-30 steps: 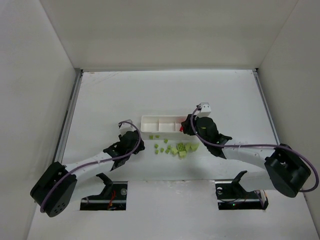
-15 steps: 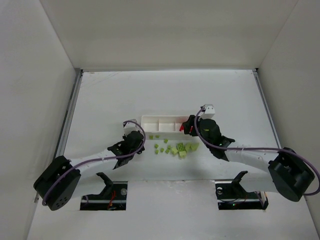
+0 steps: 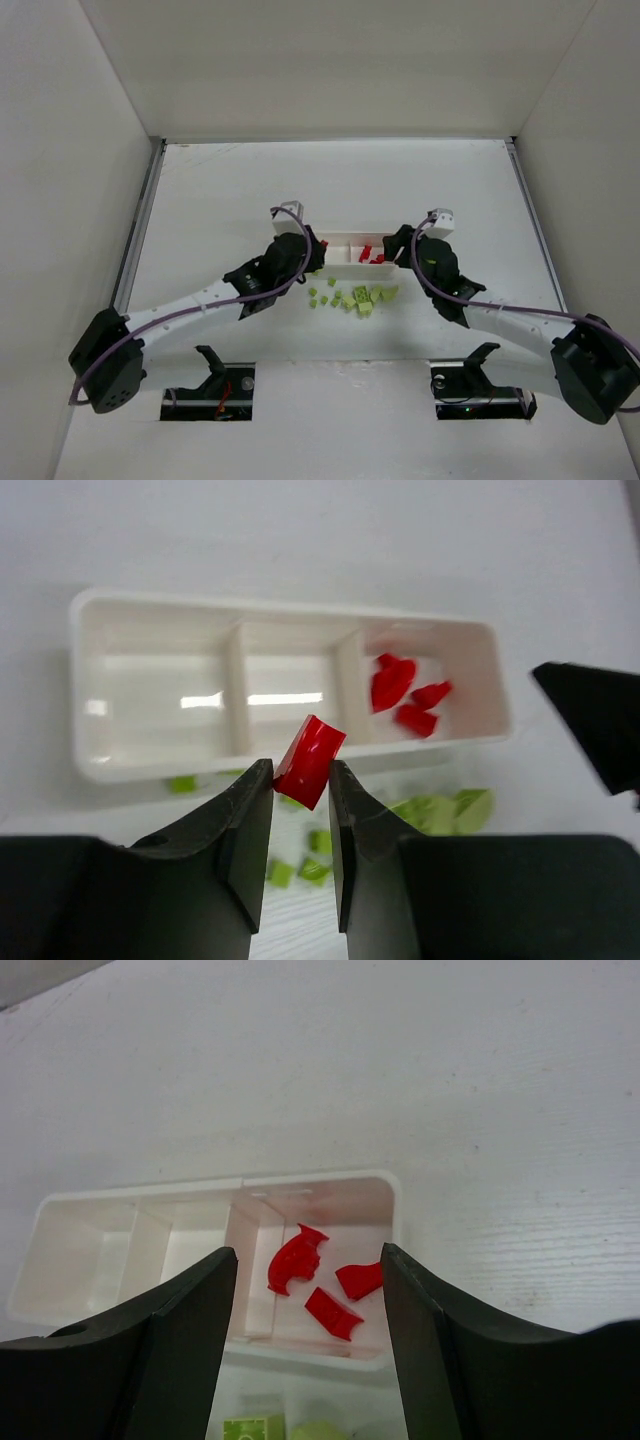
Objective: Sort the legos into containers by color
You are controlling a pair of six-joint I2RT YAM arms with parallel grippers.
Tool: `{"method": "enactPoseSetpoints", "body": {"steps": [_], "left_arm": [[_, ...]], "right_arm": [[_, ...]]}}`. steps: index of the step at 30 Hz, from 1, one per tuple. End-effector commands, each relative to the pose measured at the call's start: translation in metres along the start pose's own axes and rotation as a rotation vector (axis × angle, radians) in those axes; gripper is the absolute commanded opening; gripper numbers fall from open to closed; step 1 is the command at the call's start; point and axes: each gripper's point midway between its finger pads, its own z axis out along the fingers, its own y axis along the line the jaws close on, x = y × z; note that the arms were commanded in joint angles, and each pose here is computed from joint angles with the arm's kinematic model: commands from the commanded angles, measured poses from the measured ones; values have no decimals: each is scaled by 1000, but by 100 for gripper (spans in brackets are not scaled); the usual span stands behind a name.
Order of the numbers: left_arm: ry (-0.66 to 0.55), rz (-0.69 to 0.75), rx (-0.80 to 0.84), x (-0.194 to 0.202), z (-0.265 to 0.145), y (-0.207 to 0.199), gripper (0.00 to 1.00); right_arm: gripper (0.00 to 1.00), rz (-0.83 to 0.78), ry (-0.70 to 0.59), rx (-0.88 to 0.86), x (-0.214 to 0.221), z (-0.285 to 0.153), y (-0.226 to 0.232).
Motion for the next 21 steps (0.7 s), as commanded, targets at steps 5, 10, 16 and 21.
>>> {"method": "enactPoseSetpoints", "body": {"steps": [5, 10, 16, 21], "left_arm": [[-10, 0, 196, -22, 40, -96, 12], [44, 19, 222, -6, 63, -119, 13], [98, 51, 220, 19, 82, -129, 17], [98, 54, 210, 20, 87, -129, 34]], "right_arm": [[65, 91, -92, 55, -26, -3, -17], [61, 128, -141, 84, -38, -12, -29], [61, 138, -135, 86, -36, -11, -29], [62, 128, -135, 97, -36, -9, -30]]}}
